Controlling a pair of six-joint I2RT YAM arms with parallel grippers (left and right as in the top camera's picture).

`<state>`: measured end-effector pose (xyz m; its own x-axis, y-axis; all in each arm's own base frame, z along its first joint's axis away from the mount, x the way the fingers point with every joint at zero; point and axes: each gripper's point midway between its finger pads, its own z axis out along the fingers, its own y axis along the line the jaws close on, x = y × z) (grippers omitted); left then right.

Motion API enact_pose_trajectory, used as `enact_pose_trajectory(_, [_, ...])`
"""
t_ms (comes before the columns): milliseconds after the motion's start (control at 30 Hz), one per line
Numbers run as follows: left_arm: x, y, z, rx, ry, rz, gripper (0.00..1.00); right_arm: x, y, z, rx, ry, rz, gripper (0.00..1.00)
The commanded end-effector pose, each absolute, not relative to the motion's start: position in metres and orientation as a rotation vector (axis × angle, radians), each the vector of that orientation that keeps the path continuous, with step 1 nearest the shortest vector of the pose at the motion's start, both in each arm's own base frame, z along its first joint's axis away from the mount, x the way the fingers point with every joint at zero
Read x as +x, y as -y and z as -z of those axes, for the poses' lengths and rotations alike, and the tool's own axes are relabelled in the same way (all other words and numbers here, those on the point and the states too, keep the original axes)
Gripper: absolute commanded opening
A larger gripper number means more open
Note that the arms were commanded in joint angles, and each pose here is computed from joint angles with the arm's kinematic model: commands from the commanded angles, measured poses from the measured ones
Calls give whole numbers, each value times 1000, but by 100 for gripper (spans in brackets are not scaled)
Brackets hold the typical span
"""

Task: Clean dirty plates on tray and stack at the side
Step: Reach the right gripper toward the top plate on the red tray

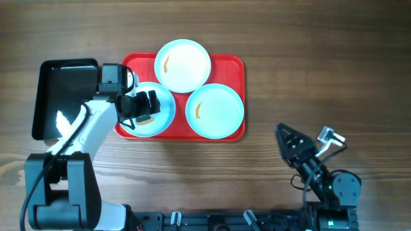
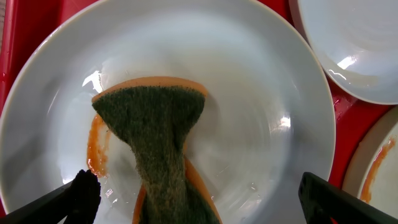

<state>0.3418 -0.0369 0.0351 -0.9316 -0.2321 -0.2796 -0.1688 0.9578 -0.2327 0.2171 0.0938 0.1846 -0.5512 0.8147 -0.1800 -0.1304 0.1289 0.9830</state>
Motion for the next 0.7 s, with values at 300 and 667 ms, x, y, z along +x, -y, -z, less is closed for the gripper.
enact_pose_trajectory(300, [339, 40, -32, -282, -2815, 311, 100, 157, -102, -361, 277, -1200, -1793, 100])
enact_pose_trajectory(667, [339, 40, -32, -282, -2815, 311, 100, 230, -132, -441, -269, -1683, -1196, 100])
